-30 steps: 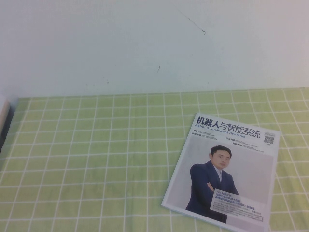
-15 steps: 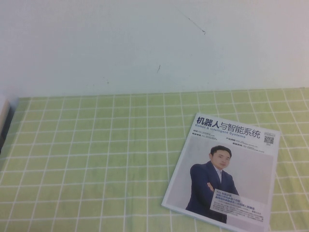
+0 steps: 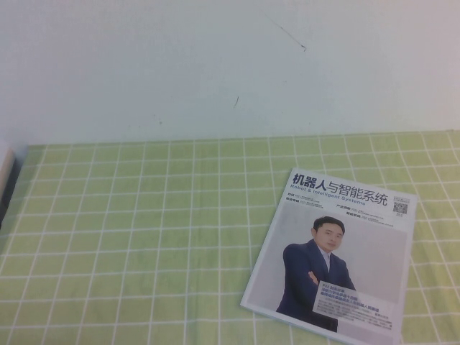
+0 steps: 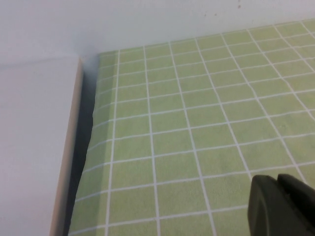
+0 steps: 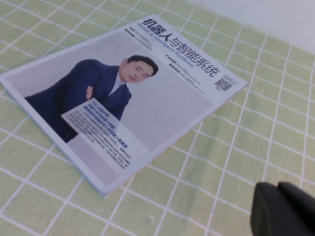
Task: Close book
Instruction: 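Close the open booklet and leave it lying on the table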
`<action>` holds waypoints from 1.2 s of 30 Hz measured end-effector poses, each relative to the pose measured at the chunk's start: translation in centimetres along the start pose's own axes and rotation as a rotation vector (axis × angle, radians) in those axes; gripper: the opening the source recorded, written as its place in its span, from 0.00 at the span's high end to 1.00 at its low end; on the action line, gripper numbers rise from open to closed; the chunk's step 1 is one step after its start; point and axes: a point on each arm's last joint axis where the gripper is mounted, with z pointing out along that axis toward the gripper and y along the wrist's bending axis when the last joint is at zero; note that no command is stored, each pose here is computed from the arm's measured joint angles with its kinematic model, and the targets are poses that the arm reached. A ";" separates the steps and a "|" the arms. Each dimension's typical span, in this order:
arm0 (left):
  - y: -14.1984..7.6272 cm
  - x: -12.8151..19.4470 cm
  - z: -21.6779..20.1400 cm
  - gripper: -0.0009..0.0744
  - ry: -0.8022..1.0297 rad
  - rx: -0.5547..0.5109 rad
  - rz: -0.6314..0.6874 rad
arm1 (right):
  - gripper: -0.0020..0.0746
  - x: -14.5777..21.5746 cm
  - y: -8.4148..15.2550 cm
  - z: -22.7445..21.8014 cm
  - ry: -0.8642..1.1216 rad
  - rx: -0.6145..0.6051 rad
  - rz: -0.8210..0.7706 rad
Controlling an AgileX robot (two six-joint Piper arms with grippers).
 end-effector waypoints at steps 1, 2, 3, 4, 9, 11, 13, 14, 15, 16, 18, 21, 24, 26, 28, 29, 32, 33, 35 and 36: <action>0.0 0.0 0.0 0.99 0.000 0.003 -0.002 | 0.98 0.0 0.0 0.0 0.000 0.000 0.000; 0.0 0.0 0.0 0.99 0.000 0.004 0.000 | 0.98 0.0 0.0 0.0 0.000 0.000 0.000; 0.0 0.0 0.0 0.99 0.000 0.005 -0.004 | 0.98 0.0 0.0 0.0 0.000 0.000 0.000; -0.1 0.0 0.0 0.99 0.000 0.006 -0.006 | 0.98 0.0 0.0 0.0 0.000 0.000 0.000; -0.1 0.0 0.0 0.99 0.000 0.008 -0.100 | 0.98 0.0 0.0 0.0 0.000 0.000 0.000; -0.1 0.0 0.0 0.99 0.000 0.006 -0.122 | 0.98 0.0 0.0 0.0 0.000 0.000 0.000; 0.0 0.0 0.0 0.99 0.000 0.004 -0.129 | 0.98 0.0 0.0 0.0 0.000 0.000 0.000; 0.0 0.0 0.0 0.99 0.001 0.003 -0.129 | 0.98 0.0 0.0 0.0 0.000 0.000 0.000; 0.0 0.0 0.0 0.99 0.001 0.002 -0.132 | 0.98 0.0 0.0 0.0 0.000 0.000 0.000; 0.0 0.0 0.0 0.99 0.001 0.002 -0.130 | 0.98 0.0 0.0 0.0 0.000 0.000 0.000; 0.0 0.0 0.0 0.99 0.001 0.002 -0.130 | 0.98 0.0 0.0 0.0 0.000 0.000 0.000; 0.0 0.0 0.0 0.99 0.001 0.002 -0.130 | 0.98 0.0 0.0 0.0 0.000 0.000 0.000; 0.0 0.0 0.0 0.99 0.003 0.001 -0.128 | 0.98 0.0 0.0 0.0 0.000 0.000 0.000; 0.0 0.0 0.0 0.99 0.004 0.001 -0.128 | 0.98 0.0 0.0 0.0 0.000 0.000 0.000; 0.0 0.0 0.0 0.99 0.004 0.001 -0.126 | 0.98 0.0 0.0 0.0 -0.001 -0.001 0.002; 0.0 0.0 0.0 0.99 0.005 0.001 -0.124 | 0.98 0.0 0.0 0.0 -0.001 -0.001 0.002; 0.0 0.0 0.0 0.99 0.005 0.001 -0.124 | 0.98 0.0 0.0 0.0 -0.001 -0.001 0.002; 0.0 0.0 0.0 0.99 0.005 0.001 -0.124 | 0.98 0.0 0.0 0.0 -0.001 -0.001 0.002; 0.0 0.0 0.0 0.99 0.005 0.000 -0.123 | 0.98 0.0 0.0 0.0 -0.001 -0.001 0.002; 0.0 0.0 0.0 0.99 0.005 0.000 -0.123 | 0.98 0.0 0.0 0.0 -0.001 -0.001 0.002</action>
